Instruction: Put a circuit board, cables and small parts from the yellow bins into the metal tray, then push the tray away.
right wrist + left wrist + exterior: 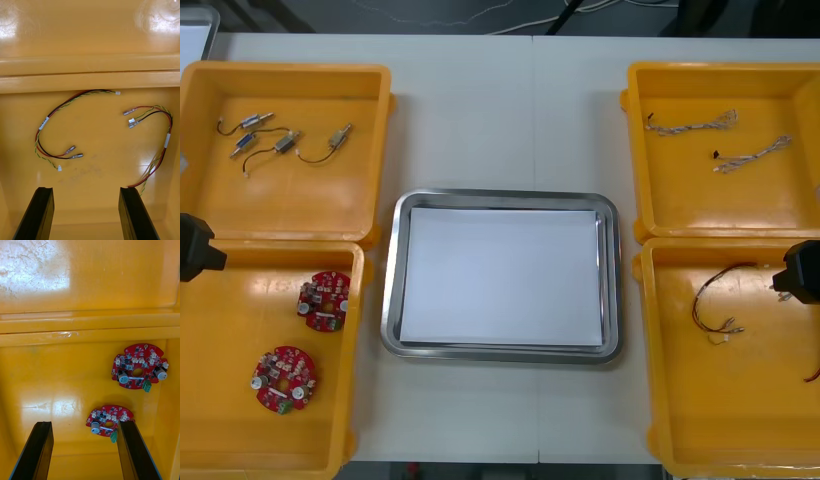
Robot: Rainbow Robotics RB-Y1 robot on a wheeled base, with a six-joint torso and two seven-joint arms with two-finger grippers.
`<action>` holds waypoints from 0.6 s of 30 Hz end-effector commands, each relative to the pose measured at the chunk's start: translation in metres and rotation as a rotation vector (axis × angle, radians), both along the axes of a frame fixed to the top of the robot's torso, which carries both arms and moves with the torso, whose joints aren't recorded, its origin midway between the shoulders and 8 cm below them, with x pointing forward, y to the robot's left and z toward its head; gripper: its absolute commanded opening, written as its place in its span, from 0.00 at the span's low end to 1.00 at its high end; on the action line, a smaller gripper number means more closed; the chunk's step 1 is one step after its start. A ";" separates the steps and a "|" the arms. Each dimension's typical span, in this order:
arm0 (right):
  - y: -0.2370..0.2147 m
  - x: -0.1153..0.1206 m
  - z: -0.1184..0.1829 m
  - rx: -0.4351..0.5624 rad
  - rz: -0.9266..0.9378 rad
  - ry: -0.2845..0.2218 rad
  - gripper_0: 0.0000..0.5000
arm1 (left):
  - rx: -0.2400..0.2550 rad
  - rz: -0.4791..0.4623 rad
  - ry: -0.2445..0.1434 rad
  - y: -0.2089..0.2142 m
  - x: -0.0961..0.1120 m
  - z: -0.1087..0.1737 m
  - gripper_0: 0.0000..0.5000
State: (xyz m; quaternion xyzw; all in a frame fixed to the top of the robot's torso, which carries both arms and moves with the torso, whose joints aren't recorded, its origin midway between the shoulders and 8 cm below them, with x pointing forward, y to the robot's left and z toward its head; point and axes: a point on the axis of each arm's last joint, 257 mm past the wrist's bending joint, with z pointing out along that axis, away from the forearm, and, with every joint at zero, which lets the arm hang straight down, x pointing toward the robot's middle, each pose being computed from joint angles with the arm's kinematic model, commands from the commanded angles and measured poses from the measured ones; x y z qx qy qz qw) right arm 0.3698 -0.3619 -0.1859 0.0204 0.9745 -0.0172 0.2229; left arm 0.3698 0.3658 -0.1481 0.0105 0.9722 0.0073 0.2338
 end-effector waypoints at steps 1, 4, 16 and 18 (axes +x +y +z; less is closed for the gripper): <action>-0.003 -0.002 0.008 -0.022 0.026 -0.028 1.00 | 0.048 -0.020 -0.027 0.009 -0.001 0.012 1.00; -0.003 -0.002 0.008 -0.022 0.026 -0.028 1.00 | 0.048 -0.020 -0.027 0.009 -0.001 0.012 1.00; -0.003 -0.002 0.008 -0.022 0.026 -0.028 1.00 | 0.046 -0.116 0.012 -0.004 -0.006 -0.004 1.00; -0.003 -0.002 0.008 -0.022 0.026 -0.028 1.00 | 0.053 -0.115 0.025 -0.002 -0.008 -0.003 1.00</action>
